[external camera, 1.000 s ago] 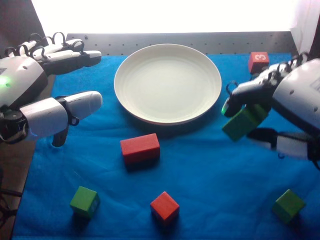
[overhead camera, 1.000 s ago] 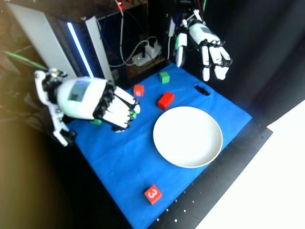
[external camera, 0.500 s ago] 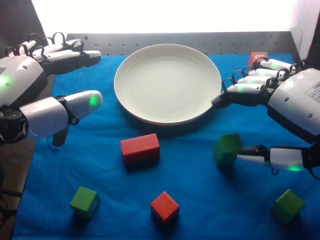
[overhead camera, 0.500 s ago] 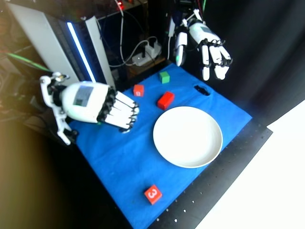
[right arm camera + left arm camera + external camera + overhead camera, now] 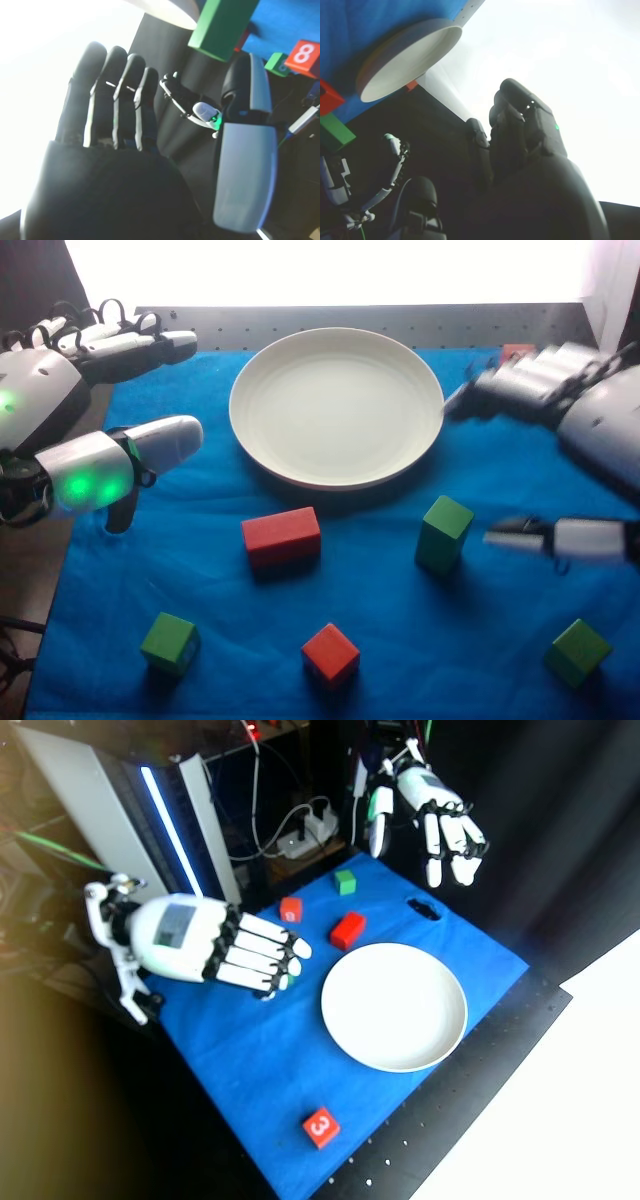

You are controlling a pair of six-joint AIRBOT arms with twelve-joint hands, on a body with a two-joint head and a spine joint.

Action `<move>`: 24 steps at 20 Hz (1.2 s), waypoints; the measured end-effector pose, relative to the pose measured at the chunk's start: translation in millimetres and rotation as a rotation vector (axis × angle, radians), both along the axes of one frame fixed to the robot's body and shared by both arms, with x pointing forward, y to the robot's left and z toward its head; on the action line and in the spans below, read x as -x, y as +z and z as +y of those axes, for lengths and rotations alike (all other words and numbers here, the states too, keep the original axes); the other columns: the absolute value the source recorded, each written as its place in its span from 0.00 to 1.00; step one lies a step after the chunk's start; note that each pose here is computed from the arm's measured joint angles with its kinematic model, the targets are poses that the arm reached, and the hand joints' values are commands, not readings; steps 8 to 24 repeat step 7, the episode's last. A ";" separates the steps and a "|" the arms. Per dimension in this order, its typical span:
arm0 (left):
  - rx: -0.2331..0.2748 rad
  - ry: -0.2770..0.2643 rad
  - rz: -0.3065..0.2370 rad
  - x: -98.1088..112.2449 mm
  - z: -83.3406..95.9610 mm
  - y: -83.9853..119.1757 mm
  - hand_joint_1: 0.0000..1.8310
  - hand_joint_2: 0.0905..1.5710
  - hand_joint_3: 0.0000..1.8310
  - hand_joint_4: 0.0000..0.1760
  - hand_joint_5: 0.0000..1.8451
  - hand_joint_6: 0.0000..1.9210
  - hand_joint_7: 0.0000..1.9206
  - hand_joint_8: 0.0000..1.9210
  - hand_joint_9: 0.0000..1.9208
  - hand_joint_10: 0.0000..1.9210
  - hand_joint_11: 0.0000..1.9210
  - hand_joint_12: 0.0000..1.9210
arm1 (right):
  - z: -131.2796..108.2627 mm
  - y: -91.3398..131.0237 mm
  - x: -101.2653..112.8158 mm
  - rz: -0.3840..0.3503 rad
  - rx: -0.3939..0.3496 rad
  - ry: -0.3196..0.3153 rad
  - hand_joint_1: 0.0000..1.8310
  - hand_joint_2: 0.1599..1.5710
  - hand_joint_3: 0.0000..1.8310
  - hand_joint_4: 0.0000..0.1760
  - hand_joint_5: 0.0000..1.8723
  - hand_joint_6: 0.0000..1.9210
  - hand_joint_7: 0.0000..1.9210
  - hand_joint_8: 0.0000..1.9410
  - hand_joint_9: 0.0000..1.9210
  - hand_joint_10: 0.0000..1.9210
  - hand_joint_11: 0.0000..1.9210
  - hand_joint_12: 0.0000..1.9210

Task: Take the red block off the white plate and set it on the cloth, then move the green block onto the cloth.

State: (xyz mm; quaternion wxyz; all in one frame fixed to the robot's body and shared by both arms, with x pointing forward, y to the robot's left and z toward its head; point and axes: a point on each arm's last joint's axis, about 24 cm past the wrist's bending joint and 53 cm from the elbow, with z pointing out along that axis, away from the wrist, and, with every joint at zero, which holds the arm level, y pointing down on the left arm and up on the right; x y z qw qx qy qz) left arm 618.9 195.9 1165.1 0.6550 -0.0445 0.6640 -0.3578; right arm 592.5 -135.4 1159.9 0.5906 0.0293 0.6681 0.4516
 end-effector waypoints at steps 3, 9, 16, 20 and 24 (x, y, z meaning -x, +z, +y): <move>0.013 0.019 -0.072 -1.5 9.8 24.8 0.21 0.76 0.00 0.11 0.18 0.00 0.20 0.01 0.20 0.01 0.01 0.62 | -18.2 30.5 -4.9 -0.093 -0.077 -0.060 0.53 0.59 0.05 0.00 0.05 0.55 0.10 0.63 0.07 0.74 0.00 0.99; 0.055 0.028 -0.183 -5.1 13.2 59.1 0.29 0.75 0.00 0.22 0.18 0.00 0.22 0.01 0.23 0.02 0.04 0.66 | -37.7 67.1 -9.7 -0.223 -0.134 -0.105 0.53 0.49 0.27 0.00 0.01 0.62 0.09 0.66 0.09 0.78 0.07 0.99; 0.055 0.028 -0.183 -5.1 13.2 59.1 0.29 0.75 0.00 0.22 0.18 0.00 0.22 0.01 0.23 0.02 0.04 0.66 | -37.7 67.1 -9.7 -0.223 -0.134 -0.105 0.53 0.49 0.27 0.00 0.01 0.62 0.09 0.66 0.09 0.78 0.07 0.99; 0.055 0.028 -0.183 -5.1 13.2 59.1 0.29 0.75 0.00 0.22 0.18 0.00 0.22 0.01 0.23 0.02 0.04 0.66 | -37.7 67.1 -9.7 -0.223 -0.134 -0.105 0.53 0.49 0.27 0.00 0.01 0.62 0.09 0.66 0.09 0.78 0.07 0.99; 0.055 0.028 -0.183 -5.1 13.2 59.1 0.29 0.75 0.00 0.22 0.18 0.00 0.22 0.01 0.23 0.02 0.04 0.66 | -37.7 67.1 -9.7 -0.223 -0.134 -0.105 0.53 0.49 0.27 0.00 0.01 0.62 0.09 0.66 0.09 0.78 0.07 0.99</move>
